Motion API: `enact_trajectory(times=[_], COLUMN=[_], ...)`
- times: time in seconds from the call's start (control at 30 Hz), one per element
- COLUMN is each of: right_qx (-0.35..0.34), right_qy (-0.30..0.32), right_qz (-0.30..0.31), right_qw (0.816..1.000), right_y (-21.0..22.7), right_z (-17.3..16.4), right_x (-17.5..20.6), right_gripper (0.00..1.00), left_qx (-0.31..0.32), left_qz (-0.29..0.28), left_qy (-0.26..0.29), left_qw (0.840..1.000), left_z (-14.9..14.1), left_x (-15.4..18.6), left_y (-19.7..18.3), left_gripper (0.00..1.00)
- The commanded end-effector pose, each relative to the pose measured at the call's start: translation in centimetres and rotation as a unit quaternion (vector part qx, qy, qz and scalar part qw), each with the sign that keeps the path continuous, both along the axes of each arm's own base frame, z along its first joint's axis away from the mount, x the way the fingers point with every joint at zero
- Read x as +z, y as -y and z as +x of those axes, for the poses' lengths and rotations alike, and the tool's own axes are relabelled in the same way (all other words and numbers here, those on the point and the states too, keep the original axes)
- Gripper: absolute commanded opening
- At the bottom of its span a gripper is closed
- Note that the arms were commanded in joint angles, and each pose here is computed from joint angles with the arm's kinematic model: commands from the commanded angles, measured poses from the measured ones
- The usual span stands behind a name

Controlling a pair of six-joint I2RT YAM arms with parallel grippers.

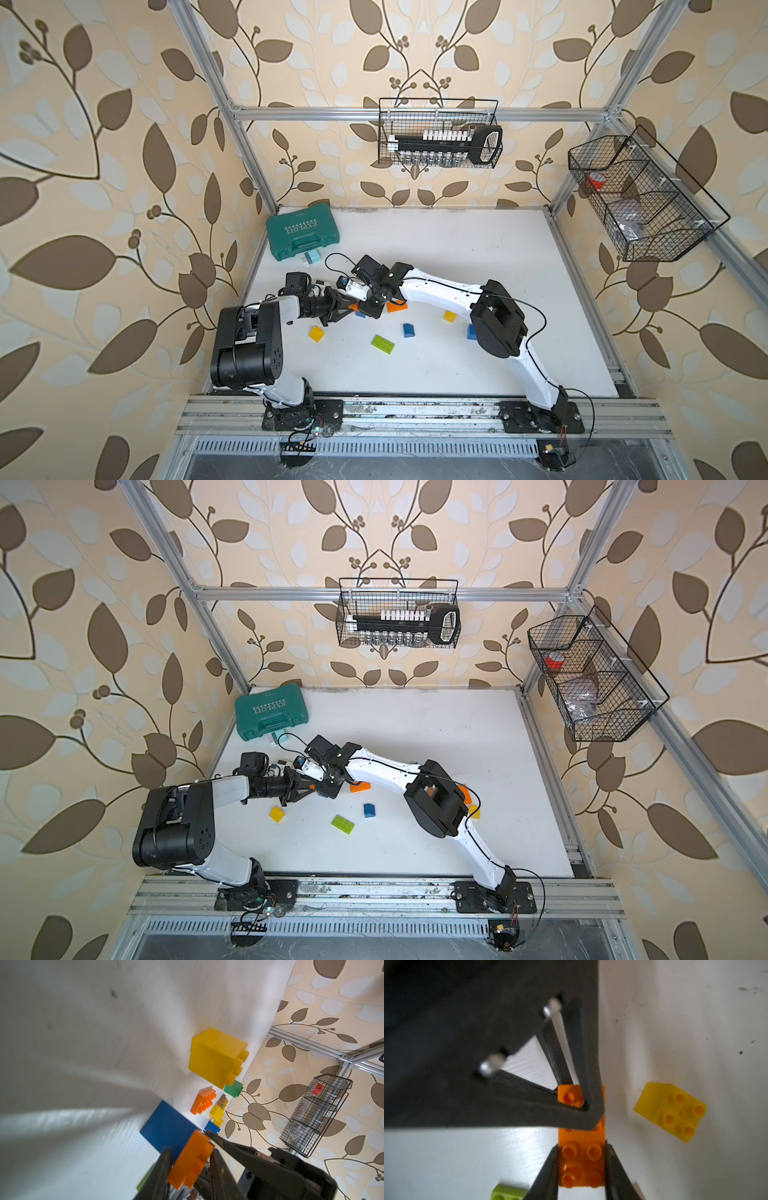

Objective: Assemble a fork with lego
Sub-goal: Assemble the lego brick with the lego brick.

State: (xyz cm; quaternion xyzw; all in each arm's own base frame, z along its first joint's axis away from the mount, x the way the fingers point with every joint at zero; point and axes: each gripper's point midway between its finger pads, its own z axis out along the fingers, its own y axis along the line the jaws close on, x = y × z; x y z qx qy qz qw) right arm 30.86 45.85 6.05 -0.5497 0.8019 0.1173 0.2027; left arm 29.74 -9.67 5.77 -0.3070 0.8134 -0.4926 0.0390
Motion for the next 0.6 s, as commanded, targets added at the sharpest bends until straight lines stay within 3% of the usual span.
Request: enact_trajectory(times=[0.0, 0.13, 0.27, 0.43, 0.57], right_qx=[0.011, 0.007, -0.002, 0.002, 0.015], right_qy=[-0.024, -0.027, -0.031, -0.030, -0.038], right_qz=[-0.038, -0.049, -0.054, -0.044, -0.032], right_qw=[0.999, 0.998, 0.998, 0.999, 0.999], right_y=[0.9, 1.3, 1.8, 1.5, 1.0], right_z=[-1.4, -1.4, -1.0, -0.9, -1.3], right_x=[-2.7, -3.4, -3.9, -3.2, -3.0], right_gripper=[0.27, 0.28, 0.28, 0.27, 0.27], left_qx=[-0.007, -0.004, -0.002, 0.006, 0.013], left_qz=[0.014, 0.032, 0.040, 0.043, 0.040], left_qy=[-0.020, -0.058, -0.086, -0.073, -0.056], left_qw=[1.000, 0.998, 0.995, 0.996, 0.998], left_z=[-1.0, -2.4, -3.7, -3.9, -3.8], left_x=[-1.1, -2.9, -4.3, -3.7, -3.2], left_y=[0.3, 0.1, 0.1, 0.0, 0.1], left_gripper=[0.25, 0.17, 0.15, 0.31, 0.36])
